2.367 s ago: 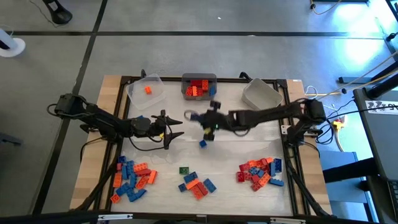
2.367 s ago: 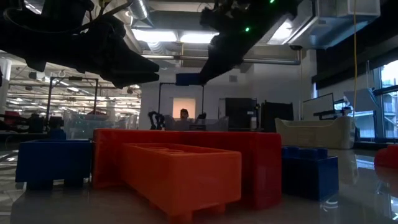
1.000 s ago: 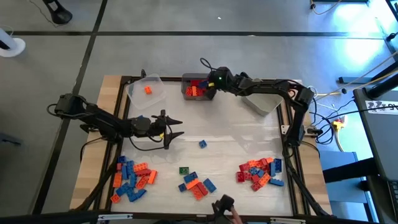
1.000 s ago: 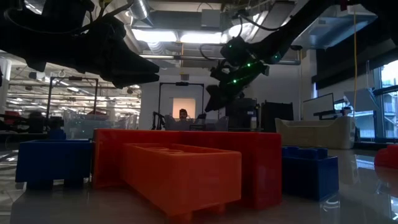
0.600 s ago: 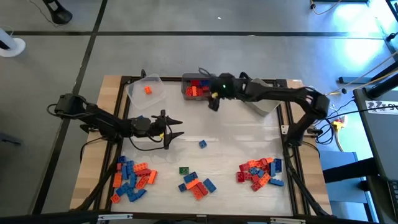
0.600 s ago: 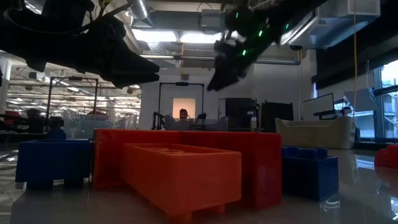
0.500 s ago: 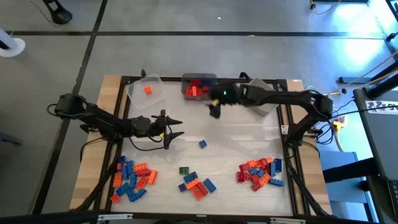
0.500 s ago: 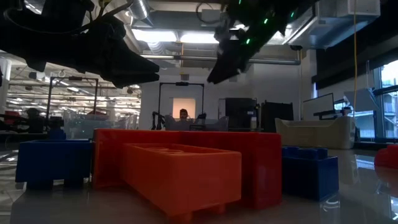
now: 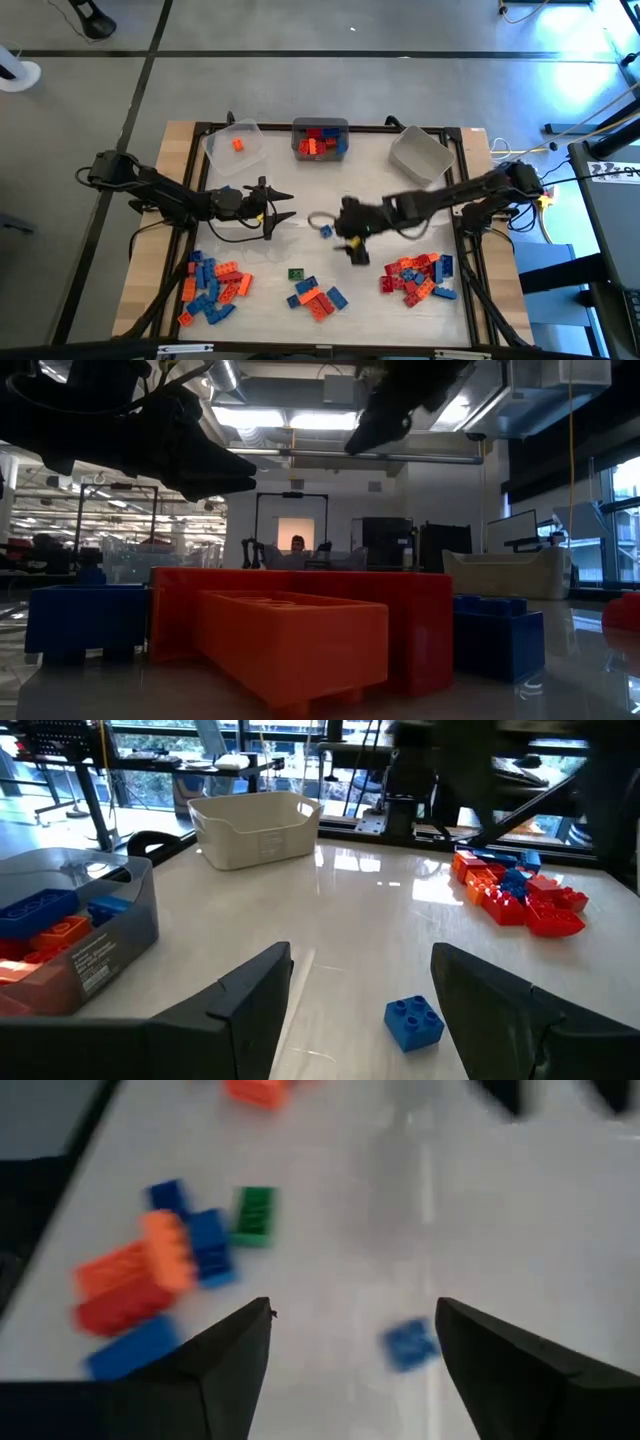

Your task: Sort blocks by size

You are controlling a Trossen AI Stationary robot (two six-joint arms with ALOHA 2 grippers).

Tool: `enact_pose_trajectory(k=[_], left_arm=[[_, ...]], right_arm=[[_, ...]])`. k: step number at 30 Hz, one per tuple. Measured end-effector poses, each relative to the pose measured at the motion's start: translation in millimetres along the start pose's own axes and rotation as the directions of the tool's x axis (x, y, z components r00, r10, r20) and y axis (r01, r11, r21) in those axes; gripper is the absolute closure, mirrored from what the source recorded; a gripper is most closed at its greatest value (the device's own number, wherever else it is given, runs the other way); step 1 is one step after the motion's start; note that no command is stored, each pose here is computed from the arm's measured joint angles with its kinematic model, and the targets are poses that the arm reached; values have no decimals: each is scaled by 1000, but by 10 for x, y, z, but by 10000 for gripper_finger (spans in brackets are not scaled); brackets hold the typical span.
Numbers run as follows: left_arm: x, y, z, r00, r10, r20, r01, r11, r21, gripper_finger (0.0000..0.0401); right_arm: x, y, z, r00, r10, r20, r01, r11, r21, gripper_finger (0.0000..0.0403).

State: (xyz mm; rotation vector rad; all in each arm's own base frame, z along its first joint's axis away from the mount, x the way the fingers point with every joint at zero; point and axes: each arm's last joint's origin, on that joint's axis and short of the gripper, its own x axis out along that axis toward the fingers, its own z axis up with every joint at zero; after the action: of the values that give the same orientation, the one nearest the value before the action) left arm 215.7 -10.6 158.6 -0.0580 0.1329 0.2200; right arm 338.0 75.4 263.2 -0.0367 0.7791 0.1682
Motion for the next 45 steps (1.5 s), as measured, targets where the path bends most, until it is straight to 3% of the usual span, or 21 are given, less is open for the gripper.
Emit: enact_pose_trajectory(k=[7,13,18,23,33,40,45], left_arm=[[0,0,0,1000,0,0,0,1000,-8,172],[51,-69,78,1000,-23,-3,23,1000,1,172],[177,-298,244,992,-81,-100,87,995,56,172],[248,-560,366,975,-147,-164,162,983,83,172],[223,-1061,317,928,-272,-254,297,953,65,172],[144,-1207,283,911,-323,-258,336,942,9,172],[129,-1227,279,908,-330,-259,344,939,9,172]], right_arm=[[7,616,-94,998,56,-15,-55,998,27,123],[8,965,-236,999,-3,-47,8,996,92,123],[37,1178,-363,996,-52,-72,62,986,156,123],[182,1344,-434,997,-49,-54,59,975,215,123],[698,1606,-630,999,-43,1,41,959,281,123],[951,1695,-859,997,-58,-57,76,919,387,123],[1053,1679,-937,991,-113,-66,130,905,405,123]])
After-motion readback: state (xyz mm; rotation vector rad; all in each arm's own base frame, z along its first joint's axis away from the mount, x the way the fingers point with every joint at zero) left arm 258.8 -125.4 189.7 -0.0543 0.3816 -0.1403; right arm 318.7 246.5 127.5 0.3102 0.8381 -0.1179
